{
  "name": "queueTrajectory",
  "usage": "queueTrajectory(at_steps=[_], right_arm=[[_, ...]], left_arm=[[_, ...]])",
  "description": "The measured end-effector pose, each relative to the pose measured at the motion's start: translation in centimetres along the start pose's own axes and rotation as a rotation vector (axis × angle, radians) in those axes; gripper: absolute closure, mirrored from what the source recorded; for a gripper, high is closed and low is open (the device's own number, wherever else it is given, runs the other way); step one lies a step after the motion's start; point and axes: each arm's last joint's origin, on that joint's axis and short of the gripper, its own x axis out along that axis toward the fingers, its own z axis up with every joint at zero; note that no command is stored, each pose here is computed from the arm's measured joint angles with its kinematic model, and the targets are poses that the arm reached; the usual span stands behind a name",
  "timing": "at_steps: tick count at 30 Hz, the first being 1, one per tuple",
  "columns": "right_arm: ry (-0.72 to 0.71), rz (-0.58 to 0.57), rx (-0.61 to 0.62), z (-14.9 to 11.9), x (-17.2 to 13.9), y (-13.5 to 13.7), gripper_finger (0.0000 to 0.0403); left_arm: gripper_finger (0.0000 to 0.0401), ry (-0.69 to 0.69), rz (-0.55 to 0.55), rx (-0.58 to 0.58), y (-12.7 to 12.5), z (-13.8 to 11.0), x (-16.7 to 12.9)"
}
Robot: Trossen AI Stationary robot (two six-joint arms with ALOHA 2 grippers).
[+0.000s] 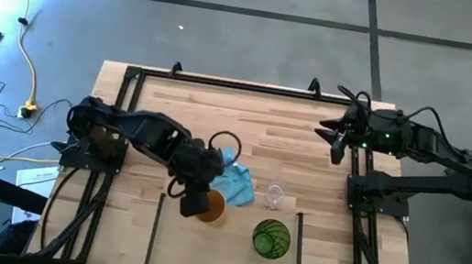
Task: Stack small to large cups/mugs on shelf
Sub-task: Put the yellow cup on the shelf
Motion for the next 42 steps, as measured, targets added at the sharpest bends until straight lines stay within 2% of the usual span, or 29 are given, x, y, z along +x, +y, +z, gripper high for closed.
queueTrajectory(at_steps=[13, 19, 42], right_arm=[[0.054, 0.017, 0.000, -0.5, 0.0, -0.1, 0.0265], [0.079, 0.071, 0.010, -0.6, -0.1, 0.1, 0.0265], [0.091, 0.070, 0.015, -0.7, -0.1, 0.1, 0.0265]], left_arm=[[0.0401, 0.032, -0.022, -0.072, -2.6, -0.3, 3.1], [0.0401, 0.023, -0.042, -0.097, -2.8, -0.1, 3.2], [0.0401, 0.031, -0.040, -0.078, -2.7, -0.2, 3.2]])
